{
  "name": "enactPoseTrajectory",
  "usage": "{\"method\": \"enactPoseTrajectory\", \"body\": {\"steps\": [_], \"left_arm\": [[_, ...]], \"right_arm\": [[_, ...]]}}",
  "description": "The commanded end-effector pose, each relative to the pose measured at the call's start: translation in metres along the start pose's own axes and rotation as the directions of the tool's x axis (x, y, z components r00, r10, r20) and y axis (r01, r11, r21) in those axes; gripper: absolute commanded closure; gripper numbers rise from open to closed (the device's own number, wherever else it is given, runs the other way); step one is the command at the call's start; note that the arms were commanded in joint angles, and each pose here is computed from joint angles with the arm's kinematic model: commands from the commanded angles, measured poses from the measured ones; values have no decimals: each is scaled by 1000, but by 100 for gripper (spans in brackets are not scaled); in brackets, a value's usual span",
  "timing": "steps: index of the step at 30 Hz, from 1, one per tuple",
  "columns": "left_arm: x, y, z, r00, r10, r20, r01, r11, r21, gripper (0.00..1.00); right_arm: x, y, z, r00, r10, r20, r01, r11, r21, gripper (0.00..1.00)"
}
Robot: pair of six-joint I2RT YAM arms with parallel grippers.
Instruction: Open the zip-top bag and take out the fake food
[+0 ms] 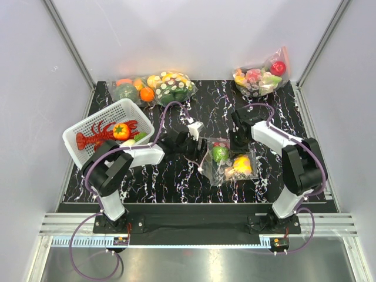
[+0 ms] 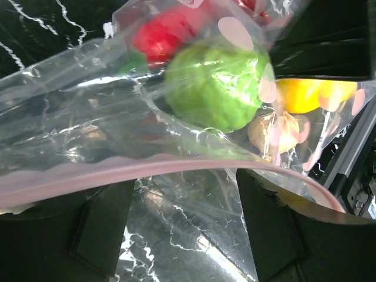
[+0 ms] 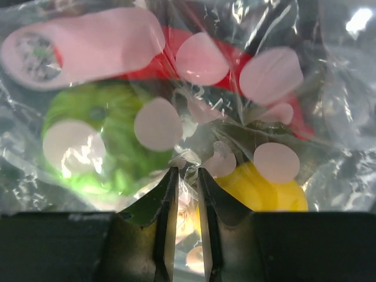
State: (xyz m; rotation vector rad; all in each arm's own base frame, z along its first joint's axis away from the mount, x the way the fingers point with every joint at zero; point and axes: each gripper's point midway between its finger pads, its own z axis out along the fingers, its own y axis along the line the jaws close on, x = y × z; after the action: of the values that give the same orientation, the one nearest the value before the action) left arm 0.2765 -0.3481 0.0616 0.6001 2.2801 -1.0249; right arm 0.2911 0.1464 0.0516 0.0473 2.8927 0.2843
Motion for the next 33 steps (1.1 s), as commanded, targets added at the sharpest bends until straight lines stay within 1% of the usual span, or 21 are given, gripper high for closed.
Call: {"method": "enactPoseTrajectory", "body": {"steps": [1,3,7,10,11,14,17,20,26,33], "left_arm": [[-8,-10,6,999,28,39,-30,999,43,25],[-7,-7,6,999,30,34,-31,999,27,25],[-6,-3,7,999,35,32,-35,999,13,25],[-8,-4,6,999,39,35,-40,999,14,25],[-10,-5,6,998,43,36,-44,999,16,25],[-11,-6,7,998,50,35,-51,998,20,25],[-12,-7,8,998,52,31,-53,998,22,25],[-13,-6,8,998,53,31,-54,998,22,25],[-14,-8,8,998,60,33,-60,998,24,25],[-21,-14,11,997,64,44,-66,996,54,24]], "right_arm": [[-8,0,12,1000,1,18,-1,1000,-2,75],[-13,-1,12,1000,1,29,-1,1000,8,75],[-17,-6,8,999,-5,36,4,999,40,70],[-28,-6,-5,997,-7,80,3,999,50,65],[-31,-5,-12,996,-11,89,6,999,53,62],[-41,-1,-30,992,-14,125,9,999,44,58],[-54,2,-41,986,-21,165,12,999,51,57],[-65,5,-42,984,-27,178,18,998,52,57],[-70,7,-16,991,-44,130,37,998,55,59],[-45,23,2,999,-19,38,20,999,-45,62]]}}
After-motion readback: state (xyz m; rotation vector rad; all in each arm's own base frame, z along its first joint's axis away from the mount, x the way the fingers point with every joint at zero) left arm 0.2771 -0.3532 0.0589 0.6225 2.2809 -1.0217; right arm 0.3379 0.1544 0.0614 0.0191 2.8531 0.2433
